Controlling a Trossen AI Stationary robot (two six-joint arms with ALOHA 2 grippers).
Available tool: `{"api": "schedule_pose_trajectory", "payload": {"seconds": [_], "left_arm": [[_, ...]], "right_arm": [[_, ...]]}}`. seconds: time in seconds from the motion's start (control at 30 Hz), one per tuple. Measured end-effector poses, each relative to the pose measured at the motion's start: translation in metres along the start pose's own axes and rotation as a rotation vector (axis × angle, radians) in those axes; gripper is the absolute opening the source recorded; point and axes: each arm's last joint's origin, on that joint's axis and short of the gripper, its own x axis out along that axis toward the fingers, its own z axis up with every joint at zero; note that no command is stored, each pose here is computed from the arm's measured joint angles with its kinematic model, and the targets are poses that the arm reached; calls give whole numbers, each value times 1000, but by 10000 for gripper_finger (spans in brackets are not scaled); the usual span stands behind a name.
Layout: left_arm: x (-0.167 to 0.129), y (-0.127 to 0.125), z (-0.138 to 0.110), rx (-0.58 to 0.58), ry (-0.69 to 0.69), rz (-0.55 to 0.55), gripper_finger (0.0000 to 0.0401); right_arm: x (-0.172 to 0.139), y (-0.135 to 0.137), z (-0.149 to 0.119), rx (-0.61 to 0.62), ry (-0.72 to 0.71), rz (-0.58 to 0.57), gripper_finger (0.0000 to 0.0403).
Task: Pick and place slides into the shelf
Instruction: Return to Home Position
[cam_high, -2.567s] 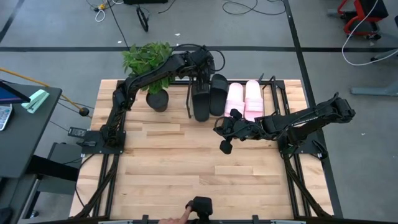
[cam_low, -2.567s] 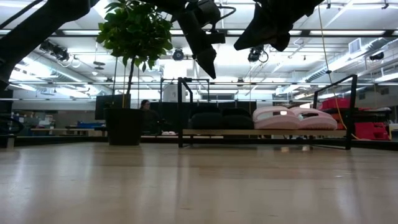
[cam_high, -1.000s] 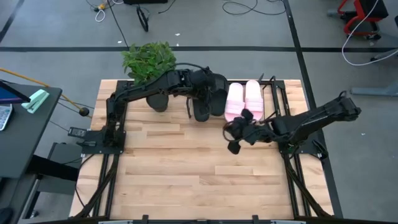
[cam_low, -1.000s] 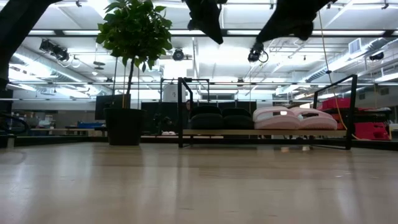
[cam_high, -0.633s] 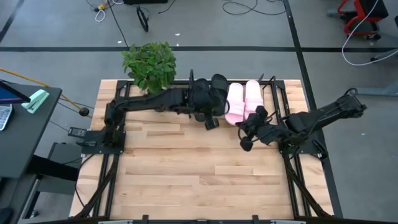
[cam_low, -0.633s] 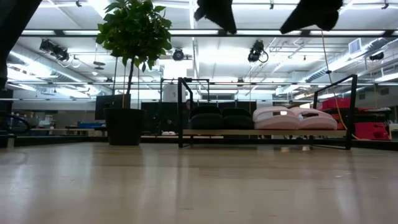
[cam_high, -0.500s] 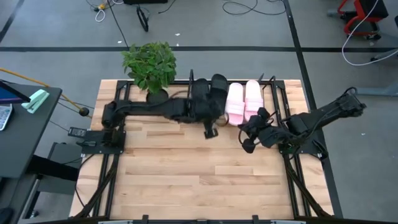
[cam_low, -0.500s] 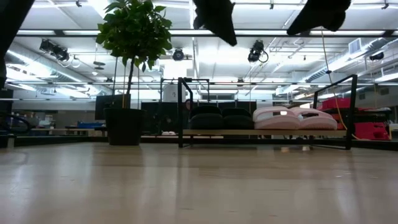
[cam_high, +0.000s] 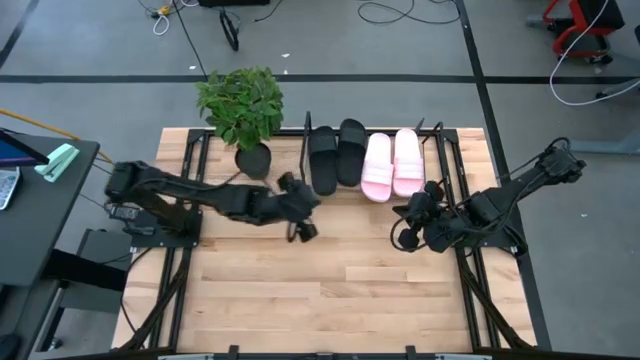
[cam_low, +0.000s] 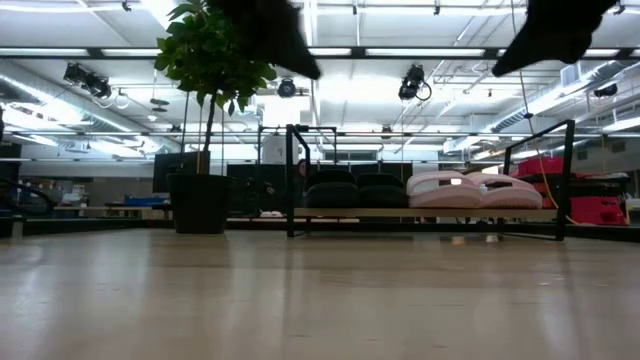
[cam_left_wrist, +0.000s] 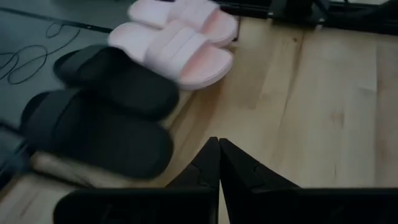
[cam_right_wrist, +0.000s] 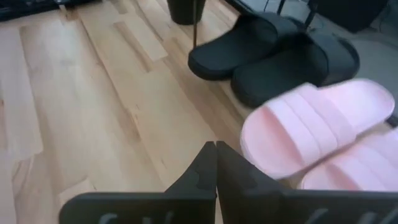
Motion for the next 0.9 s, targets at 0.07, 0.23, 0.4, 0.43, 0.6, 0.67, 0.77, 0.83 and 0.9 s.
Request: {"api": "schedule_pose_trajectory", "payload": {"seconds": [0.07,0.23,0.4,0.43,0.6,0.67,0.77,0.83,0.9], "left_arm": [[-10,8,-15,-26,-19,-2,8],[-28,33,-54,-136,-96,-23,9],[-45,61,-84,-245,-224,-35,15],[-48,67,-91,-260,-246,-33,13],[-58,91,-113,-349,-360,-18,5],[-61,99,-120,-374,-392,-19,10],[-65,107,-128,-397,-416,-18,15],[-68,109,-133,-404,-430,-19,10],[-71,112,-138,-415,-445,-26,5]], "right_arm": [[1,-5,-7,38,2,-3,2],[2,-16,-18,131,-12,18,2],[2,-21,-23,172,-12,26,3],[2,-21,-23,175,-13,26,3],[2,-21,-24,187,-2,32,2],[2,-21,-24,199,1,32,3],[2,-21,-24,214,2,31,3],[2,-21,-24,226,1,32,2],[2,-21,-24,246,2,32,2]]}}
